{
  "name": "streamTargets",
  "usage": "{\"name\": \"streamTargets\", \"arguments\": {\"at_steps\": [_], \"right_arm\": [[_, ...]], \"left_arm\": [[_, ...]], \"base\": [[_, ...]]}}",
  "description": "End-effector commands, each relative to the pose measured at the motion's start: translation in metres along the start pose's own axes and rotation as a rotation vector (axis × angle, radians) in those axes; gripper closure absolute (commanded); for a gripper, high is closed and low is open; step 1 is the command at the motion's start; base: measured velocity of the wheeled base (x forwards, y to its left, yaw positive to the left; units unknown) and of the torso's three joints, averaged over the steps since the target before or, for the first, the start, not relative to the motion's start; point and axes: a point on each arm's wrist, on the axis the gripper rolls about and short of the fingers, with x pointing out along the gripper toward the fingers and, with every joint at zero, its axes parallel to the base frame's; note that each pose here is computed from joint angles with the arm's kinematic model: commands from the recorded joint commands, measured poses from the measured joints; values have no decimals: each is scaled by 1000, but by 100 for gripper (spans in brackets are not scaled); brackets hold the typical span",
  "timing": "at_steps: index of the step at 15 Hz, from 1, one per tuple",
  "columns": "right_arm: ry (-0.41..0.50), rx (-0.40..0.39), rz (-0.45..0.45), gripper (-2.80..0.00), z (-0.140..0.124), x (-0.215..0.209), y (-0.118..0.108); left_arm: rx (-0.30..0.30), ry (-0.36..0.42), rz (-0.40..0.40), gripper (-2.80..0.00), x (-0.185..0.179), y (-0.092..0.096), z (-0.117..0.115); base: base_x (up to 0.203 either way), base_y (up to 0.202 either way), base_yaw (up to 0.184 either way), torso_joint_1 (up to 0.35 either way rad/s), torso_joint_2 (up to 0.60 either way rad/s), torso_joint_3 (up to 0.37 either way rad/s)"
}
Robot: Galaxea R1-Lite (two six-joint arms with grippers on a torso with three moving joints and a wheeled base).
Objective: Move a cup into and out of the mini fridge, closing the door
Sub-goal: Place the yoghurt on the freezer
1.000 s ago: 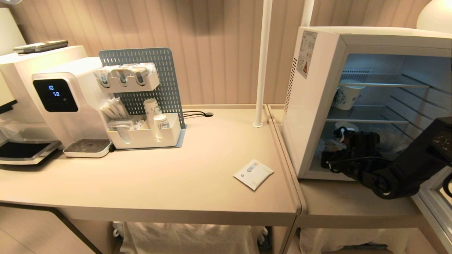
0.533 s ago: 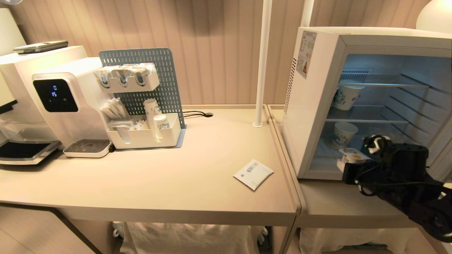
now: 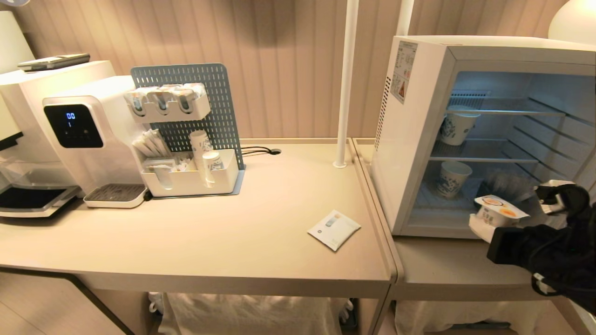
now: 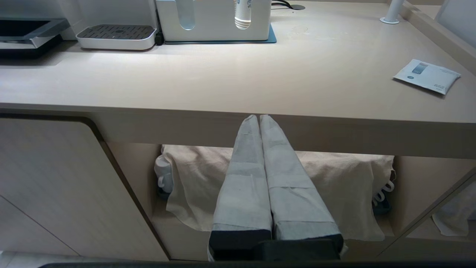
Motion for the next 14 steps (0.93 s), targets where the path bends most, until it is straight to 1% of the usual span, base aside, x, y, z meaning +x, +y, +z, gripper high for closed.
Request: {"name": "streamTargets", "arguments": {"at_steps": [1,3,5,7,8,9,11,14], "right_arm": [[-117,17,37,0,27,-43,0],[-141,19,59,0,53,-72,1],[-170,23,71,0,90,-93,3],[-197,24,76,0,120,-107,5],[-203,23,76,0,131,-110,6],[-195,19,75,0,137,-109,7],[-183,16,73,0,139,-105,9],[-192,19,67,0,146,-99,11]], "left_arm": [[-1,3,1,0,0,0,0],[-1,3,1,0,0,0,0],[-1,3,1,0,0,0,0],[-1,3,1,0,0,0,0],[-1,3,1,0,0,0,0],[0,3,1,0,0,0,0],[1,3,1,0,0,0,0],[1,3,1,0,0,0,0]], "base": [[0,0,0,0,0,0],[0,0,0,0,0,0],[0,0,0,0,0,0],[0,0,0,0,0,0],[0,0,0,0,0,0],[0,0,0,0,0,0],[0,0,0,0,0,0],[0,0,0,0,0,0]]}}
